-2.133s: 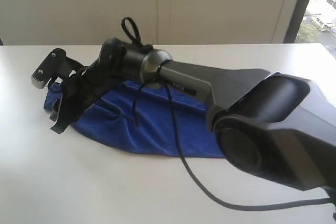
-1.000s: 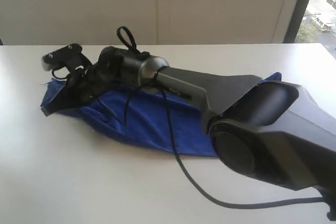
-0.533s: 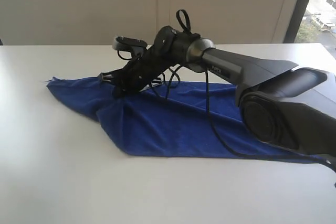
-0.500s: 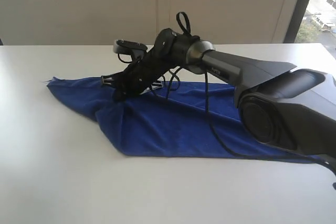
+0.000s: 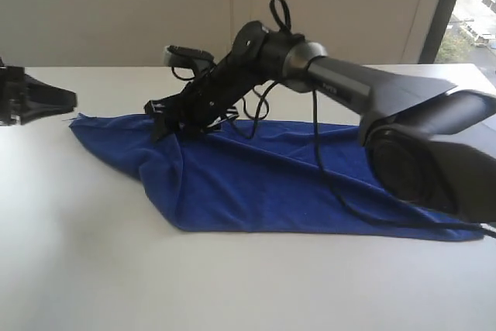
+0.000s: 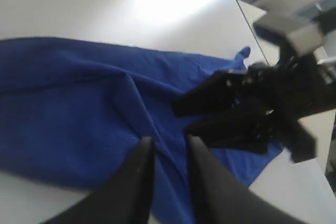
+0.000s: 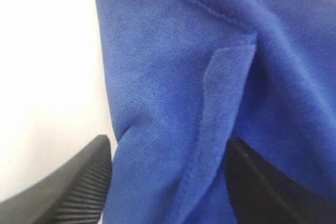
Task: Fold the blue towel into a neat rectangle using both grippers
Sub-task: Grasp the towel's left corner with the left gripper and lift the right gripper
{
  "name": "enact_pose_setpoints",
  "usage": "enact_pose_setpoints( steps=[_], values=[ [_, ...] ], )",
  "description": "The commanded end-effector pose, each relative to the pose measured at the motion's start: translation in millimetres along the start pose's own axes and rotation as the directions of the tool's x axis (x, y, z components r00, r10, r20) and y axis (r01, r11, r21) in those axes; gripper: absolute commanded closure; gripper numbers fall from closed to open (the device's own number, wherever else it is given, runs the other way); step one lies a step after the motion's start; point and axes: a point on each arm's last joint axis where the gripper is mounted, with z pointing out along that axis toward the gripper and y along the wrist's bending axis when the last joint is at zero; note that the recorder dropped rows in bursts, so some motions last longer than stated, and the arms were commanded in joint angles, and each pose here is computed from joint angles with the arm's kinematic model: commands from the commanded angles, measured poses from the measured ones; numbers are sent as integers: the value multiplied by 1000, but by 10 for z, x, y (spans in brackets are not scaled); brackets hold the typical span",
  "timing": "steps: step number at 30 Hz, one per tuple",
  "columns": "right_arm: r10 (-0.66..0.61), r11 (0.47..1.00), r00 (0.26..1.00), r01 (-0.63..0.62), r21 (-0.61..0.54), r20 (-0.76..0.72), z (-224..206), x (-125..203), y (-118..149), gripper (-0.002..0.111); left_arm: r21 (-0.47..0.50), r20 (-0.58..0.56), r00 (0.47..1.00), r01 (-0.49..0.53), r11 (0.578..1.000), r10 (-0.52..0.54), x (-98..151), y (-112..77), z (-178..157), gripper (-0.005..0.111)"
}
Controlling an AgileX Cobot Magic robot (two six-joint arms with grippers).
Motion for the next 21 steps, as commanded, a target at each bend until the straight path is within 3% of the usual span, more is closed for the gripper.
enact_pose_setpoints(
  steps=[1,5,9,21],
  values=[
    [-106,988,994,107,112,-12,-523,-135,-108,49,-37,-55,998,-41,999,38,41,-110,495,49],
    [-139,962,988,149,230,-62,-804,-150,-289,49,-104,-96,995,-31,994,21,20,-112,856,45],
    [-117,958,991,129,258,-59,-912,-152,-448,49,-90,-115,993,-34,995,24,-6,-45,1113,45],
    [-113,946,992,125,299,-58,-991,-148,-603,49,-80,-119,993,0,997,-10,2,292,1395,45]
  ],
)
